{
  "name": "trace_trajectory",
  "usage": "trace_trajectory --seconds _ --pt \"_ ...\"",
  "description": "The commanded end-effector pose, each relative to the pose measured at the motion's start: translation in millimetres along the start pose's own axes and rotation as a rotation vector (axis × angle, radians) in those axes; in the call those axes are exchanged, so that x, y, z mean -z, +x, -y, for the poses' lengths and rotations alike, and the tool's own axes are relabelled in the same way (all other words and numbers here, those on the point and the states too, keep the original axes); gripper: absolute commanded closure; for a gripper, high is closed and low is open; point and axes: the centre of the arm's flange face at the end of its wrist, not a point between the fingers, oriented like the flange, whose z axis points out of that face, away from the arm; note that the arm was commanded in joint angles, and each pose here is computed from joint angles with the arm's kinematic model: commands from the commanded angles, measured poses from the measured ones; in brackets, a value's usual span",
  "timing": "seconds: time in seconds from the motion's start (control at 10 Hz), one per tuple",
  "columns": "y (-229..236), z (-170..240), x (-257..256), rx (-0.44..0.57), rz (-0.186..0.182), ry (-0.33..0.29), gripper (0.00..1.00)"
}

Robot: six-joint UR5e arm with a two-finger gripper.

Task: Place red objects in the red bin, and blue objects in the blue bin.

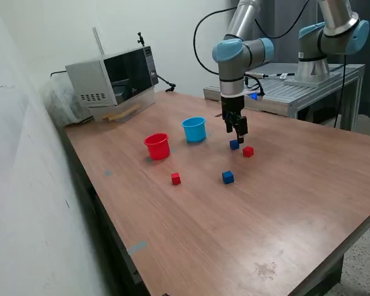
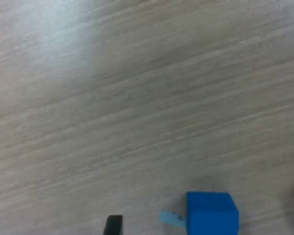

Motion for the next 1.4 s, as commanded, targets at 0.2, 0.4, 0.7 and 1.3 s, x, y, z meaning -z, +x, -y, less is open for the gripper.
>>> trace_trajectory --seconds 0.2,0.4,0.7,1.3 --pt "1.1 -4.1 -3.3 0.01 -0.001 -0.001 1.0" --pt "1.0 -4.0 -3.4 0.044 -0.001 0.0 1.0" --pt "-0.7 -4.4 20.7 0.135 -0.025 -0.03 1.0" --pt "-99.5 -57.3 109.1 0.055 -0.039 -0.141 1.0"
